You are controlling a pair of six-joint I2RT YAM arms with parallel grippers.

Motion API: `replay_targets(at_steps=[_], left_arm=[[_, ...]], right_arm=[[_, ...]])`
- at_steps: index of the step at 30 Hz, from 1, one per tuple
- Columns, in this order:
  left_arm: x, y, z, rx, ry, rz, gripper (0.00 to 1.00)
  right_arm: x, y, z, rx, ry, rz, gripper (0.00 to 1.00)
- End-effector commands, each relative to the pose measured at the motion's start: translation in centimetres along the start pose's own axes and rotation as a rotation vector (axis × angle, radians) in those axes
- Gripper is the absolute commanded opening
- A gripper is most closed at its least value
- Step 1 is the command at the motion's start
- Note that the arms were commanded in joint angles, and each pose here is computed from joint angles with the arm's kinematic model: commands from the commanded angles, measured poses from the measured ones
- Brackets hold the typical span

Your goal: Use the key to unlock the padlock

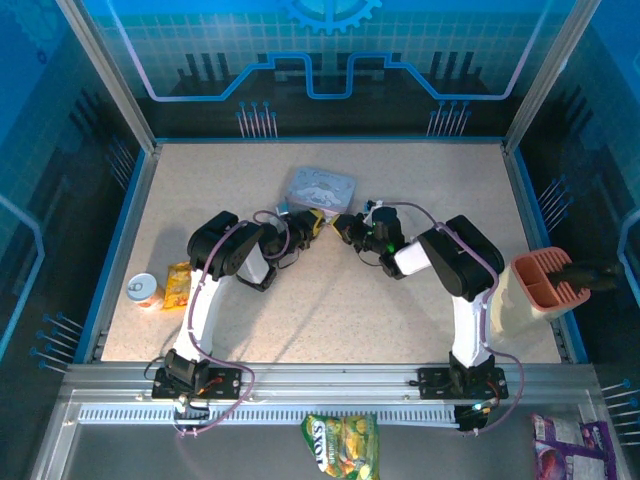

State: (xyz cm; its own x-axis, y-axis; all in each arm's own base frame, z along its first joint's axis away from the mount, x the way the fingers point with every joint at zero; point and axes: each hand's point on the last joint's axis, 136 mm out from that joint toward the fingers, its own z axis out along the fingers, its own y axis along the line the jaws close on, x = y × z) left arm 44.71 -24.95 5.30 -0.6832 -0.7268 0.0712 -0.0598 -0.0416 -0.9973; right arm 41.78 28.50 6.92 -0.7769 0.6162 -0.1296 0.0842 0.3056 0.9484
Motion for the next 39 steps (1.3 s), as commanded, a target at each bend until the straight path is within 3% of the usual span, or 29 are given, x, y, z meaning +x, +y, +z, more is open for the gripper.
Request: replay_targets(at_steps=[1,10,29,36,39], left_arm=[[4.9,10.6,-2.8,-0.342,0.136,-0.214,0.0],[4.9,10.7,-2.9,-0.345,0.132,-0.212,0.0],[4.7,11.1,-3.5,-0.357,0.126,-0.206,0.0],[4.4,11.2,-3.6,-0.359,0.123,-0.211,0.0],[4.4,11.2,-3.7,-0.36,0.12,-0.207,0.0]], right_arm=[[6.5,2.6,0.6,-0.08,0.178,-0.058,0.0],[8.2,2.2,0.7,-0.082,0.201,-0.059,0.0],[4.4,-0.1,-2.3,-0.047,0.118,-0.029,0.0],[3.2,-1.3,-3.7,-0.048,0.131,-0.032,0.0],[3.7,-1.1,-3.6,-0.06,0.201,-0.063,0.0]])
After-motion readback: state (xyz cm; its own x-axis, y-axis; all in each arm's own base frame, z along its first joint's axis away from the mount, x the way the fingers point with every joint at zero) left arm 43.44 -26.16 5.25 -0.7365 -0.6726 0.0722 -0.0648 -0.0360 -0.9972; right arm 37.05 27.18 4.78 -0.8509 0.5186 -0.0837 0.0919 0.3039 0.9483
